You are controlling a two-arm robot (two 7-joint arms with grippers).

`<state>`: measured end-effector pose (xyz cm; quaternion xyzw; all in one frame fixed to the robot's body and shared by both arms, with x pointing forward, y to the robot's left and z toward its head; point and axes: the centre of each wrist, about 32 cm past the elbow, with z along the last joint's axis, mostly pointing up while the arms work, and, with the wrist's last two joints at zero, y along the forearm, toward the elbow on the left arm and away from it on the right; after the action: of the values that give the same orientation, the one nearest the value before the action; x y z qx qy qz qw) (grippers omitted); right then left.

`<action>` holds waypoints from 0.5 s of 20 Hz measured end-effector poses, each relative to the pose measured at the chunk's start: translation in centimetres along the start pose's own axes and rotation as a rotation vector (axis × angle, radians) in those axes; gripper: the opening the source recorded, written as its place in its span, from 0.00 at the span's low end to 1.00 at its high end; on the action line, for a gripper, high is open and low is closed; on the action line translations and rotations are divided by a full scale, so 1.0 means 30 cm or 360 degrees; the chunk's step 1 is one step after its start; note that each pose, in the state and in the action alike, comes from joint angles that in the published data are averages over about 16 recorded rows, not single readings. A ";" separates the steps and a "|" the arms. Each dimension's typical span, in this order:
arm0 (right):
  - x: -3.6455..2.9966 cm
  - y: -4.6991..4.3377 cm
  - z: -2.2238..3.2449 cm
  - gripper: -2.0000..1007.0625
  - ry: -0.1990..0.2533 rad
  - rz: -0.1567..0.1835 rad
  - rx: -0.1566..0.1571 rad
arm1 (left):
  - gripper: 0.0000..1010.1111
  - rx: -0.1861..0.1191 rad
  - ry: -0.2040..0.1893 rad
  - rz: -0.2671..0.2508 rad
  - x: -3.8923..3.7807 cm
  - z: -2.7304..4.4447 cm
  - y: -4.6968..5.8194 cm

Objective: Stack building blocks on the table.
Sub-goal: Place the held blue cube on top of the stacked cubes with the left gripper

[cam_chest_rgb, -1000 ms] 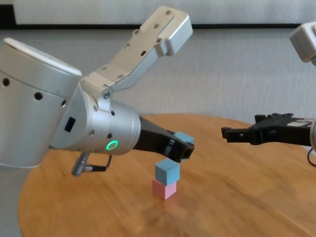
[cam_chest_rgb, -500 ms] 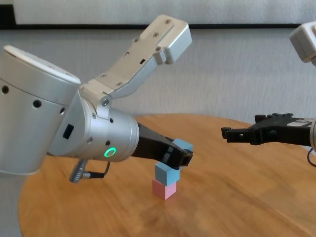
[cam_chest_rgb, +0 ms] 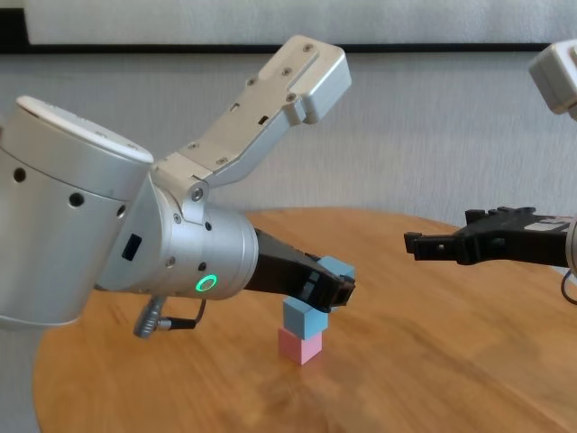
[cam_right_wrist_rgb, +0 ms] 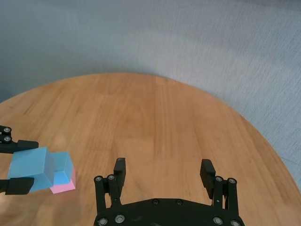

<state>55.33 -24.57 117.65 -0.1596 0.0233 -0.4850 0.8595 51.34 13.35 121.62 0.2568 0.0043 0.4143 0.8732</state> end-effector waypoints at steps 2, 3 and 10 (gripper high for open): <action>0.000 0.000 0.000 0.99 0.0000 0.0000 0.0000 | 0.41 -0.0004 0.0000 0.0000 0.001 -0.002 -0.004; 0.000 0.000 0.000 0.99 0.0000 0.0000 0.0000 | 0.41 -0.0006 0.0000 0.0000 0.002 -0.002 -0.005; 0.000 0.000 0.000 0.99 0.0000 0.0000 0.0000 | 0.41 -0.0017 0.0000 0.0005 0.009 -0.009 -0.013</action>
<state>55.33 -24.57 117.65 -0.1596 0.0233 -0.4850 0.8595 51.75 13.48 121.26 0.2521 0.0017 0.4156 0.8739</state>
